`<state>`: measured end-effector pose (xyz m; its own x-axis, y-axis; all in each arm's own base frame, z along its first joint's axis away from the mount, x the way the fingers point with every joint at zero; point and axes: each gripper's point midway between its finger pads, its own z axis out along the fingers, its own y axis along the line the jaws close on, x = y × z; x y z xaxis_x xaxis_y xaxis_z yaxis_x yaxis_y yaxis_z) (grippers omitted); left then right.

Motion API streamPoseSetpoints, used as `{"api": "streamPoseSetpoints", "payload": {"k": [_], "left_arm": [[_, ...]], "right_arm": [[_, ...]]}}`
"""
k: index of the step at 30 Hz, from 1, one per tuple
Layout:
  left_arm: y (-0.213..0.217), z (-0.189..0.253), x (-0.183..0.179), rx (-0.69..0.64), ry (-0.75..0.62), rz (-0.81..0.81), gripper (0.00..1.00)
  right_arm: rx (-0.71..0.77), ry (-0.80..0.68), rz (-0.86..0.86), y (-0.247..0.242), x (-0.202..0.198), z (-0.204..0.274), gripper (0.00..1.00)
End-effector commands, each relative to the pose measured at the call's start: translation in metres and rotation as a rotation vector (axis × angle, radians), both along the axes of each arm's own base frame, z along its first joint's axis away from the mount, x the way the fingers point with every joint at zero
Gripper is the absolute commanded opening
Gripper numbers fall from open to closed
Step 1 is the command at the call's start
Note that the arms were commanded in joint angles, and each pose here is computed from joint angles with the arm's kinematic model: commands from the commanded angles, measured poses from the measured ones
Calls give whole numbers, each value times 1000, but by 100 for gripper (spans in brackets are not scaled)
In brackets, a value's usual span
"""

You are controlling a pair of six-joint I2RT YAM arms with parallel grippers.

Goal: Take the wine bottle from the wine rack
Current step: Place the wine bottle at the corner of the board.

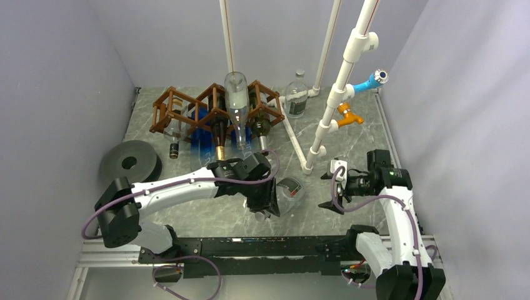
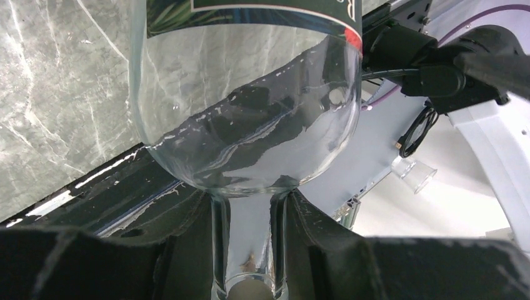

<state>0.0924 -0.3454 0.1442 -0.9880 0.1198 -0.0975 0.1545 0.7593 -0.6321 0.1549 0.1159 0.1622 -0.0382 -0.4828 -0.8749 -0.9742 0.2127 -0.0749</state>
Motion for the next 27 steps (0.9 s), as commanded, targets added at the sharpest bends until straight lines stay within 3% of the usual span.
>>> {"api": "streamPoseSetpoints", "payload": {"k": [1, 15, 25, 27], "left_arm": [[-47, 73, 7, -282, -78, -32, 0], [-60, 71, -5, -261, -3, -58, 0], [-68, 70, -5, -239, 28, -72, 0], [-68, 69, -5, -233, 34, -73, 5]], "right_arm": [[90, -136, 161, 22, -11, 8, 100], [110, -272, 364, 51, -16, 0, 99], [-4, -255, 422, 65, -12, -39, 99], [-23, -256, 415, 65, -9, -44, 99]]}}
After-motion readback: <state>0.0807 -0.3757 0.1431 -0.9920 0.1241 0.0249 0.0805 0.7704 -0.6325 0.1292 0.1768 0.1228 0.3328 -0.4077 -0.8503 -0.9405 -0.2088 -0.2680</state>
